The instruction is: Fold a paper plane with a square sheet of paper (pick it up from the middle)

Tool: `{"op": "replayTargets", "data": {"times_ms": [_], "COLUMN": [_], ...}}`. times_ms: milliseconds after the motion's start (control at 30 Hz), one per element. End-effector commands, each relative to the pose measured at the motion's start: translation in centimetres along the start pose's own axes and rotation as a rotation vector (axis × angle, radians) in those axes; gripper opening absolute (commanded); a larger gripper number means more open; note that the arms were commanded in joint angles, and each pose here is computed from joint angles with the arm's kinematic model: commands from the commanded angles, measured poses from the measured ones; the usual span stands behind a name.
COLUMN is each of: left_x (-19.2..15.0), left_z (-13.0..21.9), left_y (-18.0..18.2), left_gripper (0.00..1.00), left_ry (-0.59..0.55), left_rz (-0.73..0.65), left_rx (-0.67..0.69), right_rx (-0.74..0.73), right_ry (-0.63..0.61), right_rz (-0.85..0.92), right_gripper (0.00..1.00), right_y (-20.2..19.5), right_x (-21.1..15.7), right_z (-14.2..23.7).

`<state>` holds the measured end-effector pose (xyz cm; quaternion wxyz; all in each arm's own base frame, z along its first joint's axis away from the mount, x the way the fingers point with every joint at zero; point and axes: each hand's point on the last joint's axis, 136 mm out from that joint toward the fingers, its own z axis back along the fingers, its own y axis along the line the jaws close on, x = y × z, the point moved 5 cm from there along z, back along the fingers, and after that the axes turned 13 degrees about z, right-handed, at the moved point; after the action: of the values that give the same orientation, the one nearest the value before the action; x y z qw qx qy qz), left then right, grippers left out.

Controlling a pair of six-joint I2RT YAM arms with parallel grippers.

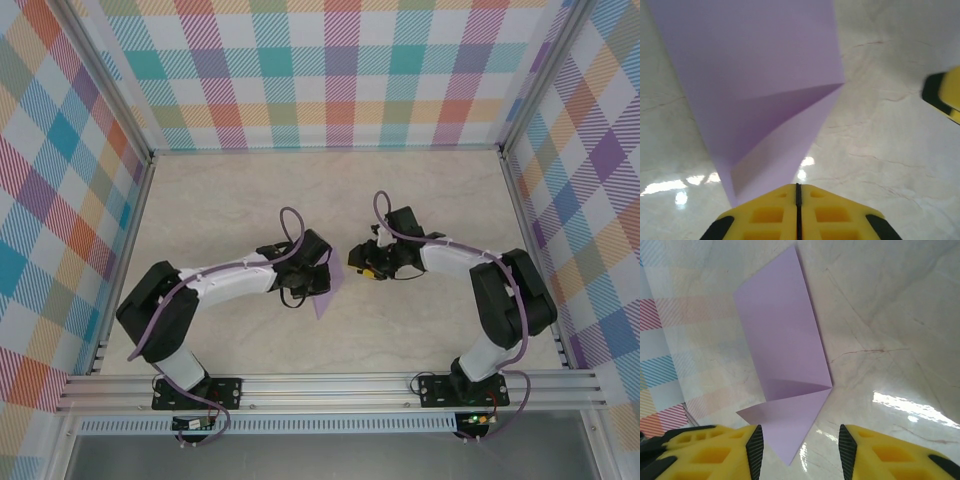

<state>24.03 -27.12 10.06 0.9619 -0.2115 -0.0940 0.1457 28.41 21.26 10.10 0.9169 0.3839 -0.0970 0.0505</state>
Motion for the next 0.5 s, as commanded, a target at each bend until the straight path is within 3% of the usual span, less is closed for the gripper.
{"op": "replayTargets", "data": {"times_ms": [0, 467], "left_x": [-0.3, -0.2], "left_z": [-1.1, -3.1], "left_y": [1.0, 3.8], "left_gripper": [0.05, 0.00], "left_ry": [-0.009, -0.025], "left_rz": [-0.027, -0.010], "left_rx": [0.086, 0.234], "right_rx": [0.062, 0.074], "right_ry": [0.032, 0.112], "right_rz": [-0.006, -0.012], "right_gripper": [0.46, 0.39], "right_y": [0.8, 1.1], "right_x": [-0.3, -1.0], "right_z": [-0.8, -3.3]}}
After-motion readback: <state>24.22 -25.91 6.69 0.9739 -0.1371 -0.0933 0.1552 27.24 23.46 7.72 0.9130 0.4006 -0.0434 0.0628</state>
